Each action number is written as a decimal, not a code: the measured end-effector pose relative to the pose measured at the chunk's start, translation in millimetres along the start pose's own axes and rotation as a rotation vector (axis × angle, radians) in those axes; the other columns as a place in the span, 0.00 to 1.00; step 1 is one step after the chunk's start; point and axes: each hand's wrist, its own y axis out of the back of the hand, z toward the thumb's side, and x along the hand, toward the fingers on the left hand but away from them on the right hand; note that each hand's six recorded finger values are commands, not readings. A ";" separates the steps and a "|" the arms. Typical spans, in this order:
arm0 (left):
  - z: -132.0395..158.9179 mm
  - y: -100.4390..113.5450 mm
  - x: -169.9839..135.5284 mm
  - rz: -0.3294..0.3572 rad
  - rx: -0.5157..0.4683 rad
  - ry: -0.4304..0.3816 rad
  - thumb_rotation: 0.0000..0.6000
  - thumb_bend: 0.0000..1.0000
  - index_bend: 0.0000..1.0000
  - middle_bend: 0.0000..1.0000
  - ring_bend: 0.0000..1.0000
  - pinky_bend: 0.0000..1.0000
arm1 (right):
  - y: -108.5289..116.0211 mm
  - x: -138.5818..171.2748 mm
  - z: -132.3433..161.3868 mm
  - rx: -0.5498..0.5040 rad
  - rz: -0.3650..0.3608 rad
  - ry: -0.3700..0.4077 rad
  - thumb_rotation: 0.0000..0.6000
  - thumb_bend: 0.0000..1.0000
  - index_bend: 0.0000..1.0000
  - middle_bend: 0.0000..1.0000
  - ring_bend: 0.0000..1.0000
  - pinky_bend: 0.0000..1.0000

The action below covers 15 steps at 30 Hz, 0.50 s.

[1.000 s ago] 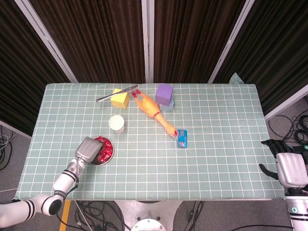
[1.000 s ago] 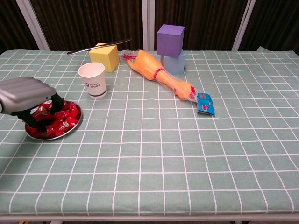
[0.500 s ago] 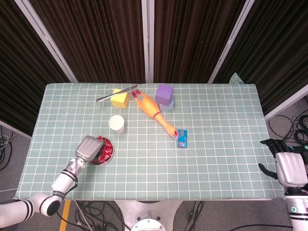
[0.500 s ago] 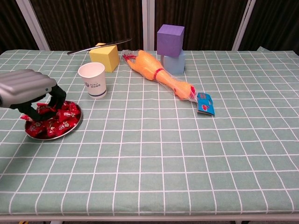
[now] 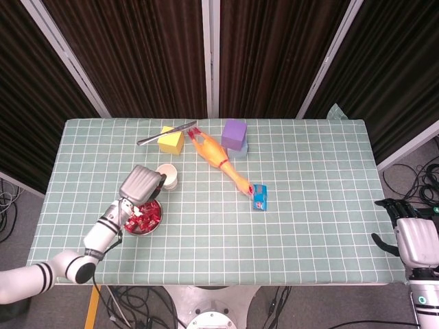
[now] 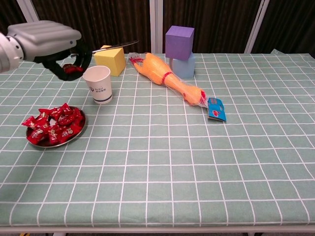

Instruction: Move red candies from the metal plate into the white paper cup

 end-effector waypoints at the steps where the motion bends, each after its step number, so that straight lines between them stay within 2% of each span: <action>1: 1.0 2.5 5.4 0.000 0.001 -0.001 1.00 0.53 0.71 0.71 0.92 1.00 | 0.1 0.3 -0.9 0.000 0.000 -0.003 1.00 0.10 0.26 0.25 0.20 0.42; 5: 4.7 7.8 26.3 -0.006 0.009 0.000 1.00 0.53 0.68 0.69 0.92 1.00 | -0.5 0.4 -2.5 -0.004 0.001 -0.010 1.00 0.10 0.26 0.25 0.20 0.42; 11: 5.4 3.7 51.4 -0.042 0.007 0.026 1.00 0.53 0.64 0.65 0.92 1.00 | -3.1 0.4 -6.6 -0.009 0.008 -0.022 1.00 0.10 0.26 0.25 0.20 0.42; 15: 8.4 0.9 62.3 -0.061 -0.008 0.044 1.00 0.53 0.55 0.59 0.91 1.00 | -4.3 -0.3 -8.6 -0.014 0.011 -0.027 1.00 0.10 0.26 0.25 0.20 0.43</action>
